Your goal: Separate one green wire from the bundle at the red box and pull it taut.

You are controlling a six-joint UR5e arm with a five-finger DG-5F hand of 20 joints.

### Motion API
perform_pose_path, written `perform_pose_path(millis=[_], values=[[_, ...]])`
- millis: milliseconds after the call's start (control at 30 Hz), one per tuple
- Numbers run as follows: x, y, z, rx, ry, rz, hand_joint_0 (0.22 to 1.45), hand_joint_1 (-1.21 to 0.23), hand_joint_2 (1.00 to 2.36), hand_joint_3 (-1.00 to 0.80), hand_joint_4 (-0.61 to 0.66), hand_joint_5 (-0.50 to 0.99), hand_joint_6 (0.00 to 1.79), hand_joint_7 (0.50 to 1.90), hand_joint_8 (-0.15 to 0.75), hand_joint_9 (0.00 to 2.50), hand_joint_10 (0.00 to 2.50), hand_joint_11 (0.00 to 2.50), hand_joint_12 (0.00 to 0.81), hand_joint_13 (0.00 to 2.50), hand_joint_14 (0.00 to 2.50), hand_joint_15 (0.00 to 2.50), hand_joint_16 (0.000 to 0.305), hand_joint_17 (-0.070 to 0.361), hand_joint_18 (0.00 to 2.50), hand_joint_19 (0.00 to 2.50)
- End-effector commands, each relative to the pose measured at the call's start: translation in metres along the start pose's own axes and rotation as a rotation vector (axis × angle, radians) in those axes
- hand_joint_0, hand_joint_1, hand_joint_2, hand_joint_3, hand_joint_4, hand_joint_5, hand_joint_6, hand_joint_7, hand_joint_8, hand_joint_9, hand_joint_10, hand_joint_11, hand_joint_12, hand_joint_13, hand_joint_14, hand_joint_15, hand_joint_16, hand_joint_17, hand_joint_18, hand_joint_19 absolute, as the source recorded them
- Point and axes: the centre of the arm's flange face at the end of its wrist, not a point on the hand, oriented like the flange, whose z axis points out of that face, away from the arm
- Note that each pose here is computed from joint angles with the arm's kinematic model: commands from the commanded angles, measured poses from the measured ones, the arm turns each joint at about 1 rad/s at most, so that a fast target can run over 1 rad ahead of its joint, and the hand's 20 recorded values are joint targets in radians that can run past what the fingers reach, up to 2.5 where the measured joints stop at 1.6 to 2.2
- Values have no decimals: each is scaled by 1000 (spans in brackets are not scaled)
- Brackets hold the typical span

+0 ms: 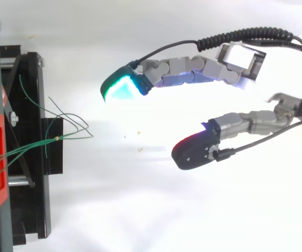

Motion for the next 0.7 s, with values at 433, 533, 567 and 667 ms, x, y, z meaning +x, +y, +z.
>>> perform_pose_path(millis=[433, 533, 567, 667], values=[[0, -13, 8, -21, -73, -73, 557, -583, 1003, -466, 153, -220, 501, 577, 214, 497, 0, 0, 325, 324, 5, 121, 58, 131, 273, 495], [6, -24, 12, -16, -76, -67, 557, -583, 1003, -464, 158, -219, 501, 579, 217, 507, 0, 0, 325, 326, 4, 122, 58, 130, 274, 493], [10, -31, 16, -11, -74, -67, 557, -584, 1003, -465, 158, -218, 501, 581, 217, 507, 0, 0, 325, 326, 4, 118, 58, 130, 275, 494], [22, -59, 38, 24, -44, 6, 557, -583, 1004, -464, 157, -218, 501, 581, 216, 509, 0, 0, 325, 327, 5, 115, 58, 130, 280, 493]])
